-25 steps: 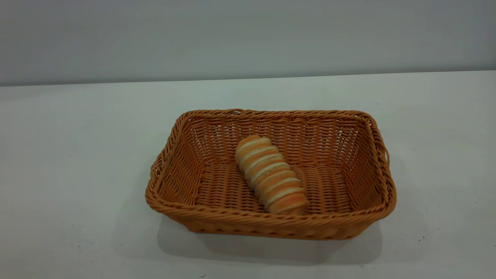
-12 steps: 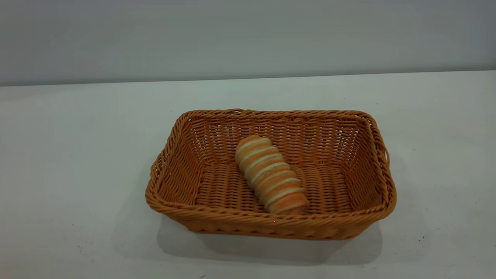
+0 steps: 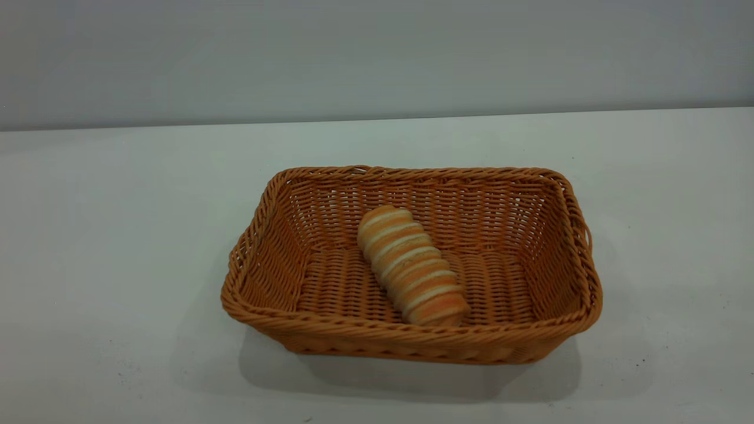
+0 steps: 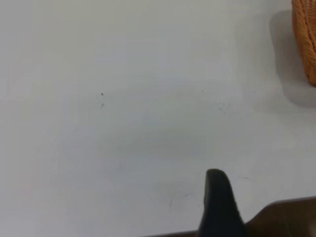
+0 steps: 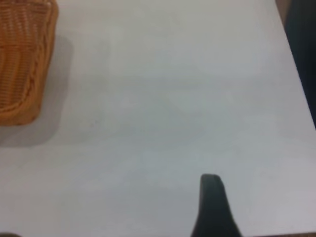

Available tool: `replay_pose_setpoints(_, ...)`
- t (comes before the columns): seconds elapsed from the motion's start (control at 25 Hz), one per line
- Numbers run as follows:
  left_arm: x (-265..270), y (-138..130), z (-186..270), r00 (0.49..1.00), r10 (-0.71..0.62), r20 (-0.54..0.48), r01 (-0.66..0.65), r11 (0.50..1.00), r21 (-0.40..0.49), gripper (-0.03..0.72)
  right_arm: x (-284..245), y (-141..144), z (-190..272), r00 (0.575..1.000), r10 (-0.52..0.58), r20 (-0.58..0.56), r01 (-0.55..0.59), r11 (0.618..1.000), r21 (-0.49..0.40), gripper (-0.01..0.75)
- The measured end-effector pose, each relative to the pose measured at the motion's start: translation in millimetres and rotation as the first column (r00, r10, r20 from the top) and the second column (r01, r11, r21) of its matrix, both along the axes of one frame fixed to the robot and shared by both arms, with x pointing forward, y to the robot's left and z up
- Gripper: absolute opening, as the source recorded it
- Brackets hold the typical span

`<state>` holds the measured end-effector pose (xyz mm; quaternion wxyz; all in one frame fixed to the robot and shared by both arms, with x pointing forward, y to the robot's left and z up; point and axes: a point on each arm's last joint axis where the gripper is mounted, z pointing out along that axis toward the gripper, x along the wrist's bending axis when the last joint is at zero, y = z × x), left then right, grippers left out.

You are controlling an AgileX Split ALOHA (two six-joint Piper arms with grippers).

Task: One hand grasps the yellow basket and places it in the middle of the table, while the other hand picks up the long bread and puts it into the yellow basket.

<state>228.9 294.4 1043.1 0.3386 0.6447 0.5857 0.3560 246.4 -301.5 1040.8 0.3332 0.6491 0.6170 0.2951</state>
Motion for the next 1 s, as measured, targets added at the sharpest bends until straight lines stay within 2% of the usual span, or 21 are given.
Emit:
replay_pose_setpoints(0.2, 0.0, 0.0, 0.0, 1.0, 0.0, 0.0, 0.0, 1.0, 0.0, 0.55, 0.0, 0.0, 0.0, 1.0, 0.003, 0.0, -0.003, 1.0, 0.0, 0.491)
replay_pose_setpoints(0.44, -0.4, 0.5, 0.0, 0.999, -0.046, 0.001, 0.046, 0.999, 0.0, 0.55, 0.1, 0.5, 0.0, 0.998, 0.062, 0.0, -0.062, 0.998, 0.0, 0.491)
replay_pose_setpoints(1.0, -0.5, 0.7, 0.0, 0.997, -0.074, 0.001, 0.074, 0.997, 0.0, 0.55, 0.1, 0.5, 0.0, 0.998, 0.062, 0.0, -0.062, 0.998, 0.0, 0.491)
